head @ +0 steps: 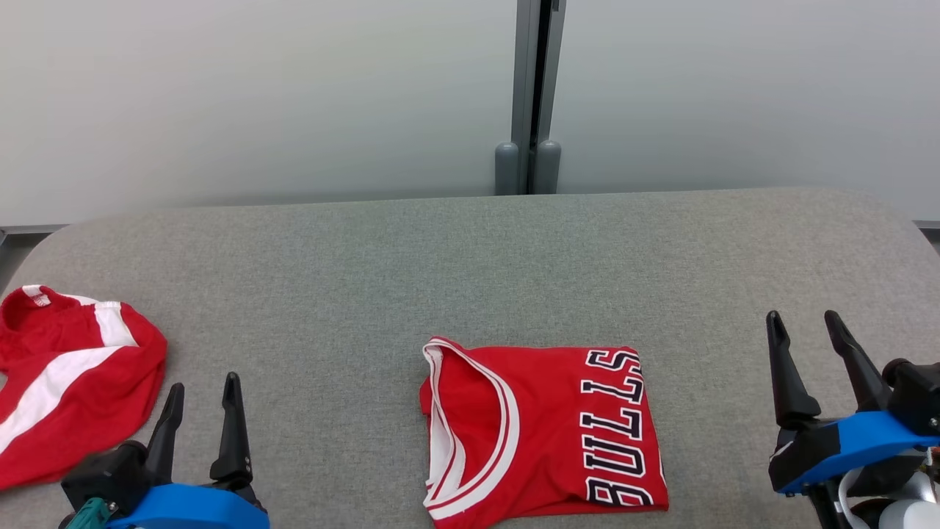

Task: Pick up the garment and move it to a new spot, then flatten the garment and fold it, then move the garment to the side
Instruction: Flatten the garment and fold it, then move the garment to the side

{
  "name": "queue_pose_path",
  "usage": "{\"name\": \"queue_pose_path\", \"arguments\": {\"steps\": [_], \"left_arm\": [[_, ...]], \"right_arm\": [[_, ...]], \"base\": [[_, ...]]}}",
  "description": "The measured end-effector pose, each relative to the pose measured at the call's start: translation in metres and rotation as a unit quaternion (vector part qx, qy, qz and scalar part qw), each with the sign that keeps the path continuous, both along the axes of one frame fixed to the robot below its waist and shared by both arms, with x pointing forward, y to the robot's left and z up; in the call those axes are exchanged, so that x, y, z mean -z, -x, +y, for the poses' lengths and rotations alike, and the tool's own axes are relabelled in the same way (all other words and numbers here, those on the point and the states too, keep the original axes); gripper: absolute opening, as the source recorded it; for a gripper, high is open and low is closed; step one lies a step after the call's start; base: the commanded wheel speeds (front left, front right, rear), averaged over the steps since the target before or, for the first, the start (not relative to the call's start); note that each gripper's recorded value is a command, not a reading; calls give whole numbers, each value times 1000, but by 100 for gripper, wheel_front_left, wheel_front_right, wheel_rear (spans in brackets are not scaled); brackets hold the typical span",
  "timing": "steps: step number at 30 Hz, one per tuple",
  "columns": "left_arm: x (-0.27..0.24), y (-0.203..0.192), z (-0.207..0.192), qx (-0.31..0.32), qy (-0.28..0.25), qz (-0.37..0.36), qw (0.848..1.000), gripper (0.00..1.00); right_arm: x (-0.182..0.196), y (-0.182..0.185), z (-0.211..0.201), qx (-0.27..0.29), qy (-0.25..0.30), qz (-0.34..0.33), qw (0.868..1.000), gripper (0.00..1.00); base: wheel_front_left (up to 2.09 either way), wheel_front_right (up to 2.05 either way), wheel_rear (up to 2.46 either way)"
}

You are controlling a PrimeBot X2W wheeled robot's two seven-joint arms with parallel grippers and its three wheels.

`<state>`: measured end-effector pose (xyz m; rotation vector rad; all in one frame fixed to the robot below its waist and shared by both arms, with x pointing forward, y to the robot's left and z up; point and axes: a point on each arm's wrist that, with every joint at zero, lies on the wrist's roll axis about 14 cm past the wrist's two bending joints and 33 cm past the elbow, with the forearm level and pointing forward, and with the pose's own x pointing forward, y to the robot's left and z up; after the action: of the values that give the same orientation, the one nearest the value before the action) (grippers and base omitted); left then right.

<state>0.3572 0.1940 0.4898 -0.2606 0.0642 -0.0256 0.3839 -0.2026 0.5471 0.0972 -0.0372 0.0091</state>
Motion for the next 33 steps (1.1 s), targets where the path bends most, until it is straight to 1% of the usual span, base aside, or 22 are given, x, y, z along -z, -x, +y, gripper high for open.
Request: {"name": "queue_pose_path", "arguments": {"steps": [7, 17, 28, 33], "left_arm": [[8, 10, 2, -1, -12, 14, 1000, 100], [12, 19, 7, -16, -8, 15, 1000, 100], [10, 20, 7, -19, -9, 15, 1000, 100], [9, 18, 6, -18, -10, 16, 1000, 100]], "right_arm": [[15, 7, -3, 4, -6, 33, 999, 100], [18, 7, -3, 2, -8, 43, 999, 100], [22, 3, 4, -8, -12, 51, 999, 100], [30, 1, 7, -13, -16, 70, 997, 100]], "base": [[0, 0, 0], [0, 0, 0], [0, 0, 0], [0, 0, 0]]}}
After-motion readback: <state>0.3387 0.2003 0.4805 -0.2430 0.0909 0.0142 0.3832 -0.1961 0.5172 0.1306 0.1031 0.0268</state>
